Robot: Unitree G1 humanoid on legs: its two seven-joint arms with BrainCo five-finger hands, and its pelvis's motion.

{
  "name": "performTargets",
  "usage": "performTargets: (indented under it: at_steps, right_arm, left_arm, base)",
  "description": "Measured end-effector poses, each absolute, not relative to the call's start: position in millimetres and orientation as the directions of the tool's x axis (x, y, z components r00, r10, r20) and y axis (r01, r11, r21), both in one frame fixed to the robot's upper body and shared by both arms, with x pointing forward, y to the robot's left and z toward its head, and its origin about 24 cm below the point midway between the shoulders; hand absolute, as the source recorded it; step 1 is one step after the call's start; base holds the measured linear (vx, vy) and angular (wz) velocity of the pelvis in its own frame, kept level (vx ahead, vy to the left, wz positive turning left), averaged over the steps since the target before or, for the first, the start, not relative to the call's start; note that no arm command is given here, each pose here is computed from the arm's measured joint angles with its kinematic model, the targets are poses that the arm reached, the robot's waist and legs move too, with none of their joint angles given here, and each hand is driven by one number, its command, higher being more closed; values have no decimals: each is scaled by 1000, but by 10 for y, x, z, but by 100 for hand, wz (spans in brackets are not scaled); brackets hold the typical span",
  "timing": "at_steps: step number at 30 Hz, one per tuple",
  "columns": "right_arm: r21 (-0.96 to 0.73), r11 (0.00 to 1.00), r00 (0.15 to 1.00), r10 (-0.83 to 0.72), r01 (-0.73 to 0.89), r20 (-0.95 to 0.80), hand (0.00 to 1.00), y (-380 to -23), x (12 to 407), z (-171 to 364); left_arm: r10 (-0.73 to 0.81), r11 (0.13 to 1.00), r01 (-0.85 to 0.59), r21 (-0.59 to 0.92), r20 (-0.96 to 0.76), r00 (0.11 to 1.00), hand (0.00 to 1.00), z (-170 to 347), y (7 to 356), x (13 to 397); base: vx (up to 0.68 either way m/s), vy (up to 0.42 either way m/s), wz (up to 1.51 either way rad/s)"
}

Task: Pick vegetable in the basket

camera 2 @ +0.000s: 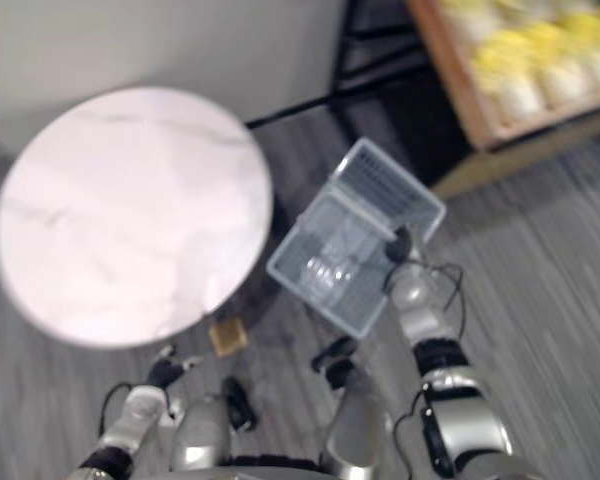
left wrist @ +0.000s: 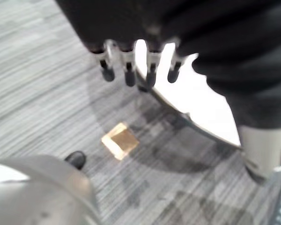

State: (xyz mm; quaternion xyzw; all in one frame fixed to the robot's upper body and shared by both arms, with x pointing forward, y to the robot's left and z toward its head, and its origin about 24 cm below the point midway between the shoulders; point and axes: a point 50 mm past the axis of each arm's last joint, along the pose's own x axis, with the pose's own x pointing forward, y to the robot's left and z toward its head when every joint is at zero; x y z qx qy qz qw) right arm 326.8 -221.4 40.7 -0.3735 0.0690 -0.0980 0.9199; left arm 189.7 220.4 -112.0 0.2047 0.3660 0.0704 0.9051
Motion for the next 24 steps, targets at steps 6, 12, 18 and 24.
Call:
performTargets:
  at_steps: [6, 12, 18, 24]
  right_arm:
    - [-631, 756, 924, -347, 175, -159, 100, -2514, 2613, 5]
    - [-499, 853, 857, -363, 149, -365, 100, -2312, 2094, -529]
    - [-499, 853, 702, -451, 155, -552, 100, -2517, 1710, -930]
    - [-515, 829, 490, -549, 216, -678, 100, -2744, 1217, -1221]
  left_arm:
    - [255, 912, 60, 405, -677, 691, 0, -1205, 2093, 1833]
    - [254, 919, 87, 385, -746, 616, 0, -1365, 2071, 1508]
    - [344, 922, -39, 386, -767, 542, 0, -1435, 2192, 1183]
    - [349, 926, -62, 372, -784, 514, 0, -1471, 2165, 1098]
  base:
    - [329, -135, -149]
    - [375, -98, -163]
    - [334, 221, -195]
    - [443, 386, -81]
